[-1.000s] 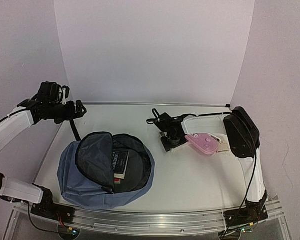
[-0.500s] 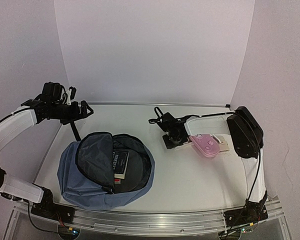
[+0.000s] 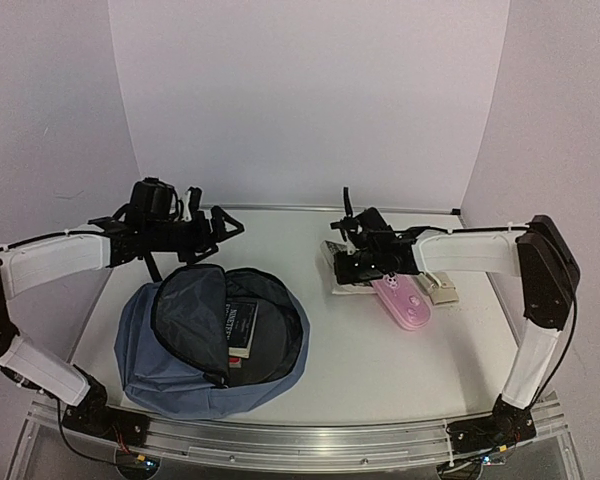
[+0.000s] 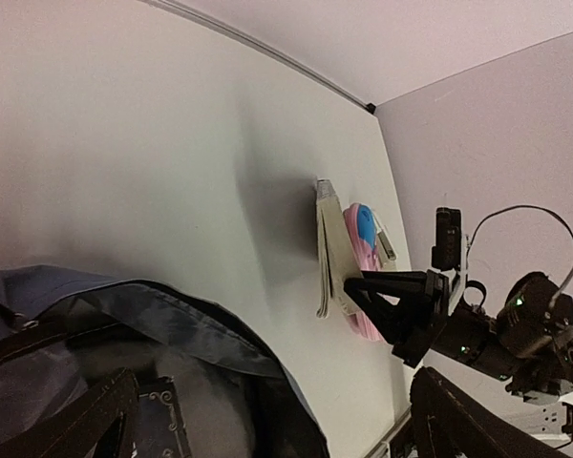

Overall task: Pack the student bag
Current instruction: Pick up the book from the center of the board.

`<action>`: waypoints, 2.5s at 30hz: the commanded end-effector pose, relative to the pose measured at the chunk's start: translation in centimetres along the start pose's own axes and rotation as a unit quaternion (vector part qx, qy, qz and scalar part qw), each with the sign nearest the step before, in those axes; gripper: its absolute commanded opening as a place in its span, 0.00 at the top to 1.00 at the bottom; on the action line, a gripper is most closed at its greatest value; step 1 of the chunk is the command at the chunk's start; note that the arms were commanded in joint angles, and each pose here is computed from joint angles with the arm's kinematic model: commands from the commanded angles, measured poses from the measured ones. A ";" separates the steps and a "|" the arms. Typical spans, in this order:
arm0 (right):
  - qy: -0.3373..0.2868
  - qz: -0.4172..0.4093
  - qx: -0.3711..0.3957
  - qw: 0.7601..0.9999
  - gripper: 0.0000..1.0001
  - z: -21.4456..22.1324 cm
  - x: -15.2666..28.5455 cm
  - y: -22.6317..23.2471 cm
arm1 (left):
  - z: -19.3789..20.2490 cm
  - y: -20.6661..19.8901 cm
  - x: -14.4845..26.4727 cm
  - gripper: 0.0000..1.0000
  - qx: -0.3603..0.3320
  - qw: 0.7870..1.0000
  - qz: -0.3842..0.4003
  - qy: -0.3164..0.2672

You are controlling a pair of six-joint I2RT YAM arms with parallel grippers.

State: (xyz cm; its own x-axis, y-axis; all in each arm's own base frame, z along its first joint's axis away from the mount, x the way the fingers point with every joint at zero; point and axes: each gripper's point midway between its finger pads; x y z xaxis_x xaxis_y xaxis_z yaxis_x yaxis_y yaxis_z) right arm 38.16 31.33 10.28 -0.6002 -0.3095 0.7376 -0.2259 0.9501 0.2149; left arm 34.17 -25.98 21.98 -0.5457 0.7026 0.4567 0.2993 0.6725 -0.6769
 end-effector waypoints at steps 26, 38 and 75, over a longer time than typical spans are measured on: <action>-0.084 -0.236 -0.053 0.967 1.00 -2.6 8.1 6.5 | 5.5 -8.9 -17.9 0.02 0.051 0.989 0.102 0.098; -0.074 -0.229 -0.028 0.970 1.00 -1.6 7.0 7.5 | 7.2 -8.5 -19.6 0.71 0.048 0.986 0.070 0.143; -0.098 -0.413 -0.056 0.904 0.02 -7.6 21.3 8.2 | 0.5 -15.4 4.7 1.00 -0.133 0.962 0.238 -0.026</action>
State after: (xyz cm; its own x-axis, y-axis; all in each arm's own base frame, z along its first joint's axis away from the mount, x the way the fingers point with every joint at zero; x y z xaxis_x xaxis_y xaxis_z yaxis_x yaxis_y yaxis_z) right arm 32.47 32.47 26.80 -0.5160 -0.7954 0.3181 -0.4764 0.5750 0.6652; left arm 29.64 -34.99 26.39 -0.3544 0.8815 0.3122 0.5136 0.4624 -0.7228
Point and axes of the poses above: each gripper's point midway between its finger pads, its own x axis back along the fingers, its own y axis along the line the jaws close on, z = x × y, and after that the axes turned 6 degrees about -x, right-handed
